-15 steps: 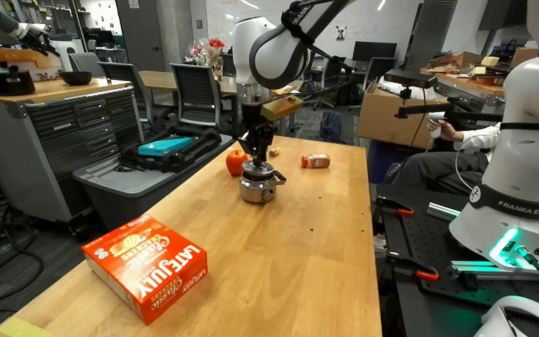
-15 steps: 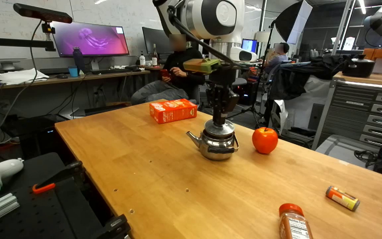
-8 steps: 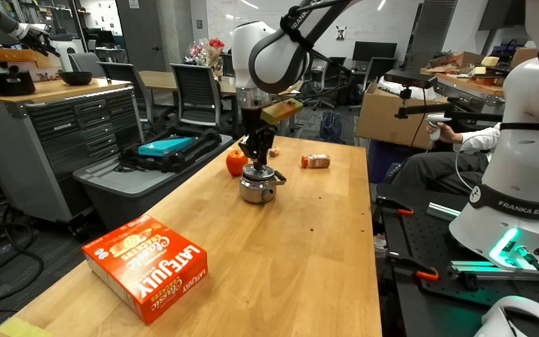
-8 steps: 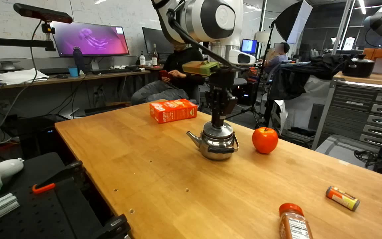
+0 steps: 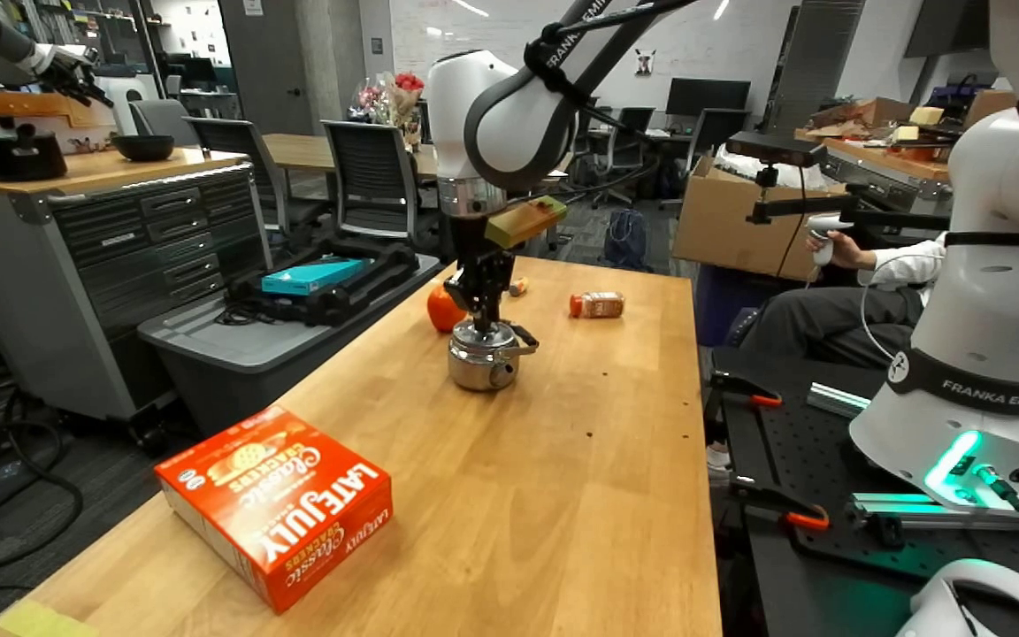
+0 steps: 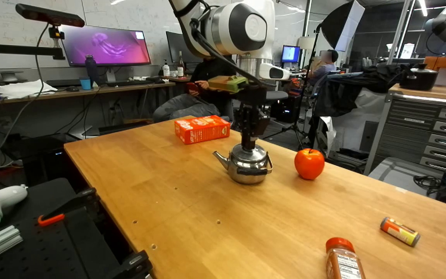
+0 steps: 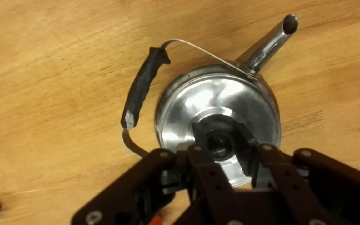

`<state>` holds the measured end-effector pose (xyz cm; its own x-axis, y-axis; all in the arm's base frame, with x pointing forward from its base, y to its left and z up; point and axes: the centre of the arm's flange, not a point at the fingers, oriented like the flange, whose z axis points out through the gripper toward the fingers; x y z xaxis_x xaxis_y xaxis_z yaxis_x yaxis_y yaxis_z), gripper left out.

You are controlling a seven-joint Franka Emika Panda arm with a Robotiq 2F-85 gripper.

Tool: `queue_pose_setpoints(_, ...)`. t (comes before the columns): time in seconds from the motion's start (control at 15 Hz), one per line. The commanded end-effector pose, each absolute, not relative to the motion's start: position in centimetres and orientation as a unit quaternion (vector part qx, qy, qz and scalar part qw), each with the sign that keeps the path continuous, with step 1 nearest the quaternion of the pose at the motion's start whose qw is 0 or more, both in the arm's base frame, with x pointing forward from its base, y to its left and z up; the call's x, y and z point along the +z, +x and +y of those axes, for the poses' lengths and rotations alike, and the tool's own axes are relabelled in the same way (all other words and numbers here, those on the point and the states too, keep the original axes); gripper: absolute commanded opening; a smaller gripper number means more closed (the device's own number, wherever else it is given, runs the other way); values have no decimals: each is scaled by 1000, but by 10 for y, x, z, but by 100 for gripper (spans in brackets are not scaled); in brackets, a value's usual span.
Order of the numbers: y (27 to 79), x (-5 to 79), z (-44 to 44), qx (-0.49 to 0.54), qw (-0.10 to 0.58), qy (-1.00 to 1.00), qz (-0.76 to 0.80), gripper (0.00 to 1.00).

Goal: Take the lid and put it on the pot

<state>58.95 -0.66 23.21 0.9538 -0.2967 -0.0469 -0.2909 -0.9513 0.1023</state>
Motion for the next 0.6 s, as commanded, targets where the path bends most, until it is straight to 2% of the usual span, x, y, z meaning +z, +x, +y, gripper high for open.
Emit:
queue_pose_setpoints(0.0, 597, 220, -4, -37, 55, 986, -155, 7)
queue_pose_setpoints(0.53, 584, 211, -21, -76, 103, 978, -163, 7)
